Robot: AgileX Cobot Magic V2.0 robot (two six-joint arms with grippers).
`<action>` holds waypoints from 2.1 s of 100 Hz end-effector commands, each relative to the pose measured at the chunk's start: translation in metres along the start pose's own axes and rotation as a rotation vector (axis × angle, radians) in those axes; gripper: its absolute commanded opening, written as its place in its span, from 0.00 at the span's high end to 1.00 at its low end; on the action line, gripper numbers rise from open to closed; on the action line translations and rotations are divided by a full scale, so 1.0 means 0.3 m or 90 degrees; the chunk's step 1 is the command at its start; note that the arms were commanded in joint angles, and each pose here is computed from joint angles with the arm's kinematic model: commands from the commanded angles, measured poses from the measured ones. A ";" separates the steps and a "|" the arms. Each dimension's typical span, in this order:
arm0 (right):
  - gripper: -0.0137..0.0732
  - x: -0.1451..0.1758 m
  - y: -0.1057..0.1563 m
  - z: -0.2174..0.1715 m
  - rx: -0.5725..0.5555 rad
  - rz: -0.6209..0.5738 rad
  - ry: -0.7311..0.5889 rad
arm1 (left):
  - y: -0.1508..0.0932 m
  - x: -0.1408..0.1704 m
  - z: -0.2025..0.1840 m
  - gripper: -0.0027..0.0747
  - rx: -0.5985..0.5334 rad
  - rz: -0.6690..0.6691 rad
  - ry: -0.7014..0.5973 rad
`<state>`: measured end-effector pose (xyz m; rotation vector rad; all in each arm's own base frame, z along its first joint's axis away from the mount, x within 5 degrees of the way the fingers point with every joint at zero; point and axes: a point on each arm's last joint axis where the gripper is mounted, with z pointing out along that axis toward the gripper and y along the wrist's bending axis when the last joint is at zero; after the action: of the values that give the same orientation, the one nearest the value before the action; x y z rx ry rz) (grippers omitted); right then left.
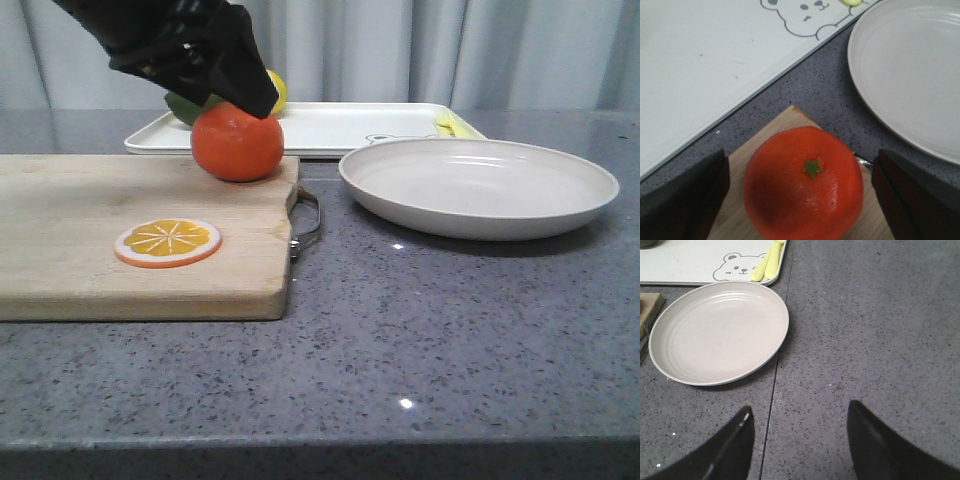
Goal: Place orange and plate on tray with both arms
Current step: 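Lower the left gripper over the orange on the cutting board and grasp it, then lift the orange with the left gripper and carry it over the white plate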
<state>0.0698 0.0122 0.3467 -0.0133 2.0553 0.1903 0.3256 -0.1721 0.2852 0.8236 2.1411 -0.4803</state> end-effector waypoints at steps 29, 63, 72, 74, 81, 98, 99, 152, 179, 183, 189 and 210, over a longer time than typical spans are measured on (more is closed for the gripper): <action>0.35 -0.051 0.006 -0.013 -0.005 -0.004 -0.060 | 0.003 -0.037 0.003 0.23 -0.013 -0.006 -0.035; 0.35 -0.051 0.006 -0.013 -0.005 -0.004 -0.060 | 0.001 -0.033 0.005 0.24 -0.007 -0.006 -0.028; 0.35 -0.051 0.006 -0.013 -0.005 -0.004 -0.060 | 0.001 -0.033 0.005 0.24 -0.007 -0.006 -0.028; 0.35 -0.051 0.006 -0.013 -0.005 -0.004 -0.060 | 0.001 -0.033 0.005 0.24 -0.007 -0.006 -0.028; 0.35 -0.051 0.006 -0.013 -0.005 -0.004 -0.060 | 0.001 -0.033 0.005 0.29 -0.007 -0.006 -0.028; 0.35 -0.051 0.006 -0.013 -0.005 -0.004 -0.060 | 0.000 -0.032 0.005 0.59 -0.005 -0.006 -0.026; 0.35 -0.051 0.006 -0.013 -0.005 -0.004 -0.060 | -0.001 -0.032 0.006 0.59 -0.003 -0.006 -0.025; 0.35 -0.051 0.006 -0.013 -0.005 -0.004 -0.060 | -0.053 -0.101 -0.038 0.78 0.083 0.001 -0.018; 0.35 -0.052 0.006 -0.013 -0.005 -0.004 -0.060 | -0.198 -0.235 -0.070 0.78 0.128 0.072 -0.090; 0.35 -0.052 0.006 -0.013 -0.005 -0.004 -0.060 | -0.218 -0.250 -0.068 0.78 0.130 0.080 -0.102; 0.35 -0.052 0.006 -0.013 -0.005 -0.004 -0.060 | -0.243 -0.267 -0.063 0.78 0.133 0.089 -0.115; 0.35 -0.052 0.006 -0.013 -0.005 -0.004 -0.060 | -0.307 -0.272 0.026 0.78 0.153 0.103 -0.108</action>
<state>0.0698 0.0122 0.3467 -0.0133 2.0553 0.1903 0.3096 -0.2679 0.3263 1.1043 1.9573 -0.6838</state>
